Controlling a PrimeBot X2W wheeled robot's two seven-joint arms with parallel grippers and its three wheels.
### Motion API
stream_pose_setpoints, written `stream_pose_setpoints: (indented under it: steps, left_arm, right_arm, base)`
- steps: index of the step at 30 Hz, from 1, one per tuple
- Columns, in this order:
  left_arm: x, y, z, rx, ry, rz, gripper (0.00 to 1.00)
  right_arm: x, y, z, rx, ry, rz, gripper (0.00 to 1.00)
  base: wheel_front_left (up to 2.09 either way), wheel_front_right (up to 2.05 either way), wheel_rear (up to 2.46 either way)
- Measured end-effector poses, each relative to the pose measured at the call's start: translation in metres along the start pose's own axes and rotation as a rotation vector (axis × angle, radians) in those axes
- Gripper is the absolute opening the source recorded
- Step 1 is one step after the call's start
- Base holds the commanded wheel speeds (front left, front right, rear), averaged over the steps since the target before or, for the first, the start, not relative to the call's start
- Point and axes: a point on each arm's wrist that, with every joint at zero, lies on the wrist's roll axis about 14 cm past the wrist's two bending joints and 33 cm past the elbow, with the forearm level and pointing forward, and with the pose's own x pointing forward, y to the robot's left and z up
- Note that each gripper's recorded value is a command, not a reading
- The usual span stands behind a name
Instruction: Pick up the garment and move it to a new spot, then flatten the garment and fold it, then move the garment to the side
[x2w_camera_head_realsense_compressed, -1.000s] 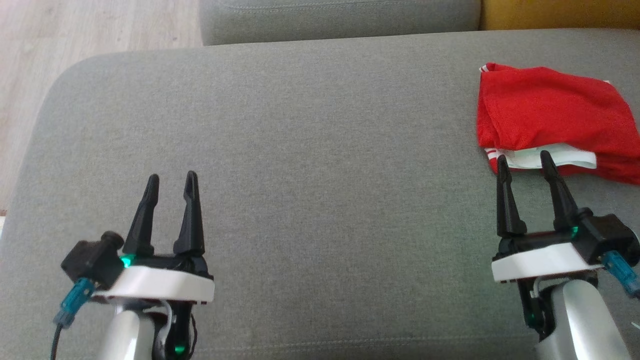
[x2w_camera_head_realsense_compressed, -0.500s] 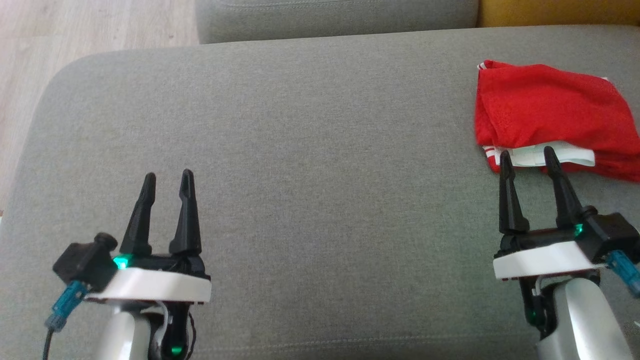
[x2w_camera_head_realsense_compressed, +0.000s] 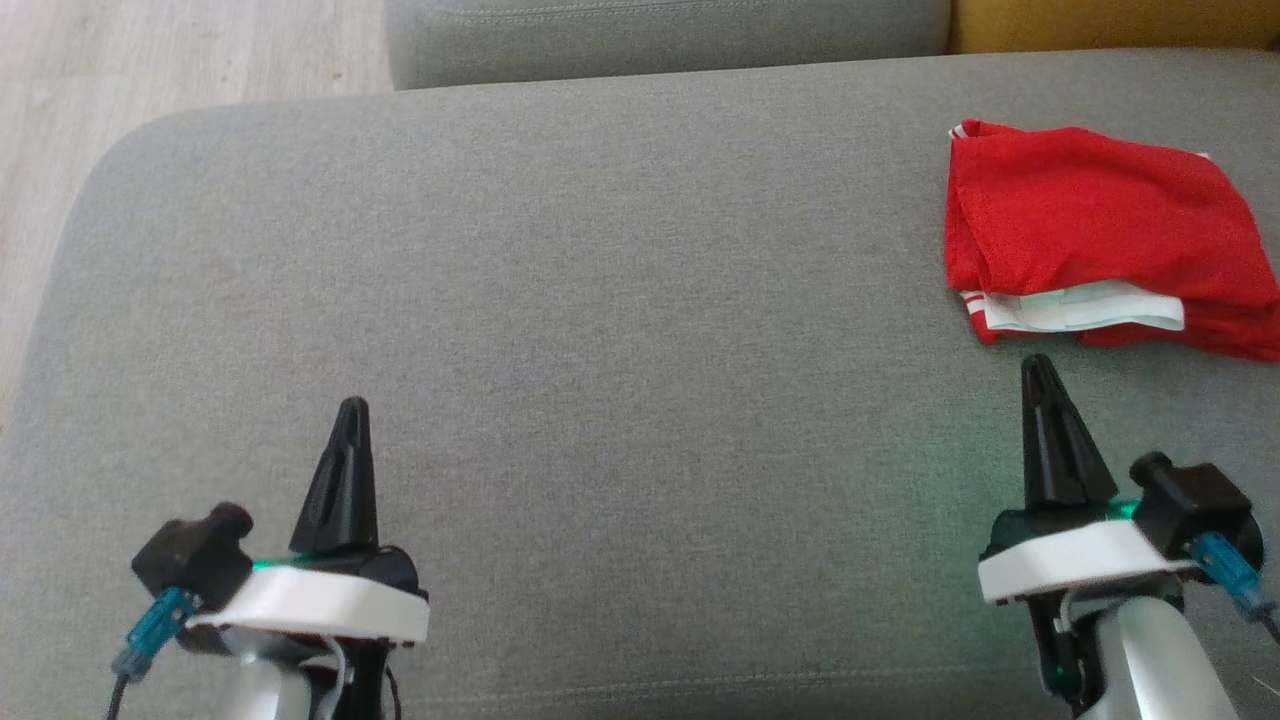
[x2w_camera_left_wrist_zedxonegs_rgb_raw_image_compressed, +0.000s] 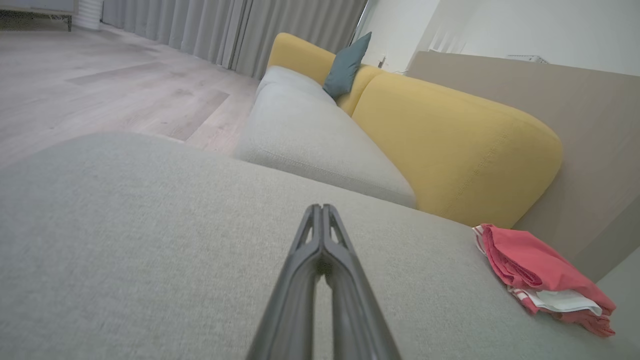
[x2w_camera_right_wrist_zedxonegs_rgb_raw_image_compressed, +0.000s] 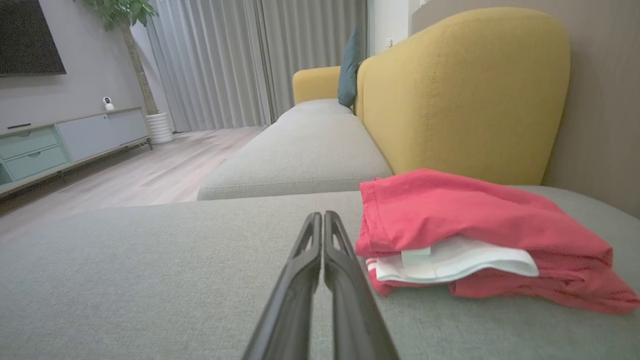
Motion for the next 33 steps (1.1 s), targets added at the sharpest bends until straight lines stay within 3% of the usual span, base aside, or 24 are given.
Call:
stream_pose_setpoints:
  steps: [33]
  left_arm:
    - [-0.01,0.024,-0.013,-0.325,0.066,0.112,0.0]
  right_arm:
    - [-0.007,-0.014,-0.006,0.415,0.025,-0.096,0.0]
  base:
    - [0.0,0.0,0.0]
